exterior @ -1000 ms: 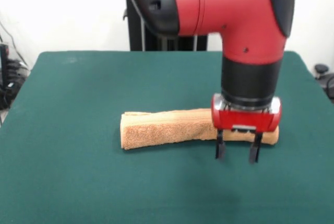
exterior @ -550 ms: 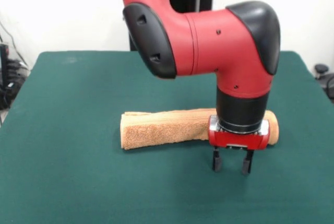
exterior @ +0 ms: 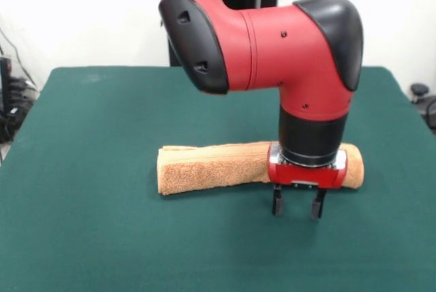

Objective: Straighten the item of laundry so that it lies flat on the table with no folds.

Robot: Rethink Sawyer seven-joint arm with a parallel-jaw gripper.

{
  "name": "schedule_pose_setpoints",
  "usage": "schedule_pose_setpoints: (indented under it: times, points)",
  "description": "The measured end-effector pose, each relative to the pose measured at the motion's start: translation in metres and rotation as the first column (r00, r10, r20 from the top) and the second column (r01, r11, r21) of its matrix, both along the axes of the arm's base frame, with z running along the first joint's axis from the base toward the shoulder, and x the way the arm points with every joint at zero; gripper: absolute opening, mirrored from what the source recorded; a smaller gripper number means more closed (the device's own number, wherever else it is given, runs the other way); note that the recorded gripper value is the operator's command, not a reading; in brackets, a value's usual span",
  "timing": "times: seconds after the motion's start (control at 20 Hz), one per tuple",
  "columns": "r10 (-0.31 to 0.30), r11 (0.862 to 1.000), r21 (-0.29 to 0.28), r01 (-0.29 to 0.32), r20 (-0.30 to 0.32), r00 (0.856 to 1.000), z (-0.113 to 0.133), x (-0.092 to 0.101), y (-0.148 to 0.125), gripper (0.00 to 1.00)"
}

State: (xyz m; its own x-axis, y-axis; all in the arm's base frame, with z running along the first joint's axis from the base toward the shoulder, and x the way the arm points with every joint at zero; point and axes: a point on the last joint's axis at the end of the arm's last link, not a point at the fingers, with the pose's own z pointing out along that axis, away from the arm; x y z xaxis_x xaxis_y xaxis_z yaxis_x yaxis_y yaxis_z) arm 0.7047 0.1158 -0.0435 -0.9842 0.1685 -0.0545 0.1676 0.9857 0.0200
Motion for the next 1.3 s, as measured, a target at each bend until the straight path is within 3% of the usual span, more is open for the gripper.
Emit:
schedule_pose_setpoints:
  times: [0.45,1.3]
  points:
    - [0.023,0.999,-0.029,-0.024,-0.034,0.999,0.006,-0.027,-0.003,1.00]
    - [0.048,0.999,-0.015,-0.049,-0.023,0.999,-0.002,-0.063,0.003,1.00]
